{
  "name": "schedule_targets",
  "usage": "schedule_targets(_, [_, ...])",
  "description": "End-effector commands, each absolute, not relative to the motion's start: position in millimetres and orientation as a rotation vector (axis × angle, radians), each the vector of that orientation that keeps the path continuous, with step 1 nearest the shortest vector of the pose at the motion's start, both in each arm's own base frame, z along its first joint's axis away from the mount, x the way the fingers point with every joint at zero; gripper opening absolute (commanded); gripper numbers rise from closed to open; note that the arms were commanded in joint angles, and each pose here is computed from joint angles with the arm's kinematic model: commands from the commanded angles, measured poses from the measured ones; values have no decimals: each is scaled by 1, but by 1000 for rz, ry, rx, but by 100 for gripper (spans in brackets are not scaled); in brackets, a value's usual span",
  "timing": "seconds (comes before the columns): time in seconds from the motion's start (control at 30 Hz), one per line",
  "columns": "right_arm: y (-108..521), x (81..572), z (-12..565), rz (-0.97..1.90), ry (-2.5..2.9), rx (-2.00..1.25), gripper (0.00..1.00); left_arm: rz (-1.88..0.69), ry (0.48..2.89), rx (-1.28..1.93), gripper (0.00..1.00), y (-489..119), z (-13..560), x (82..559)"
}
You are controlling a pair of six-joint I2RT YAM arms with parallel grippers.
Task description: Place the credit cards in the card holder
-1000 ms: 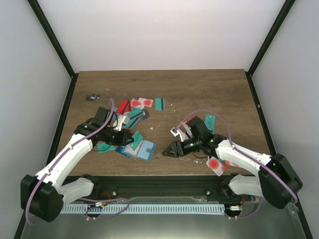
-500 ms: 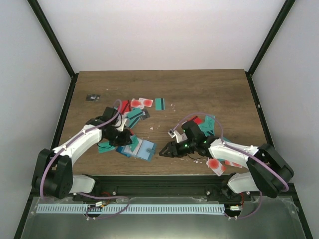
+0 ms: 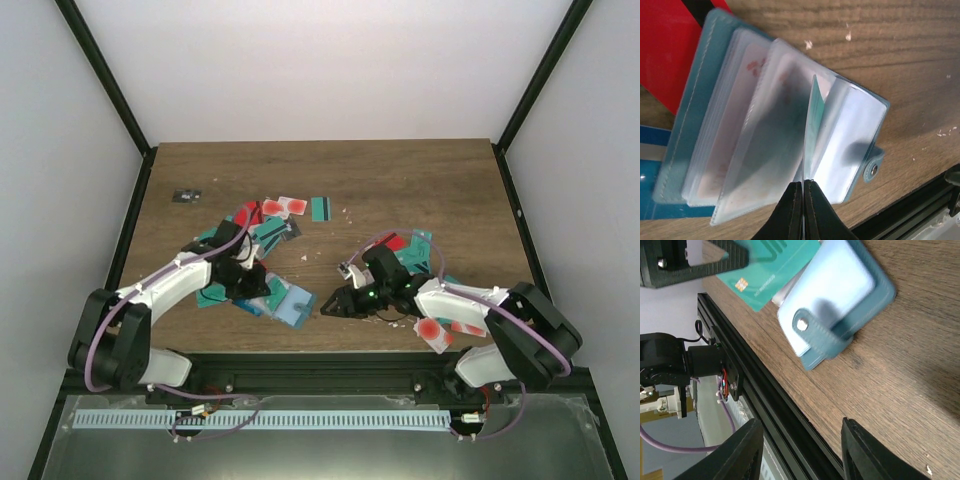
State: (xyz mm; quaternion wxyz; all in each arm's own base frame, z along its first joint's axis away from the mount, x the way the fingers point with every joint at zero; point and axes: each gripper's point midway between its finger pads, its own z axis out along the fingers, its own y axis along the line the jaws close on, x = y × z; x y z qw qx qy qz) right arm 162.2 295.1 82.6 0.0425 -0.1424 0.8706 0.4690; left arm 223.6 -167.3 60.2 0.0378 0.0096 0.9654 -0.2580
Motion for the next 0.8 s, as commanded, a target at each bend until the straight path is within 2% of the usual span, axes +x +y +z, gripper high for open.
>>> schedule_targets(0.0, [298,165,81,1408,2648,-466,45,-793,3007,-43,4,-173,54,204])
schedule_targets(0.2, [295,173,69,1332,2690,-403,42,-836,2991,-118,4,-195,60,195])
schedule_targets(0.37, [296,164,71,1384,2711,-390,41,-810,2972,-128,4,-202,64,199])
schedule_targets(0.6, [288,150,73,1346,2735,-373,41,-572,2948,-95,4,-176,95,207])
schedule_targets(0.77, [316,119,89,1389,2694,-605,40,-511,2976,-54,4,-163,106,193])
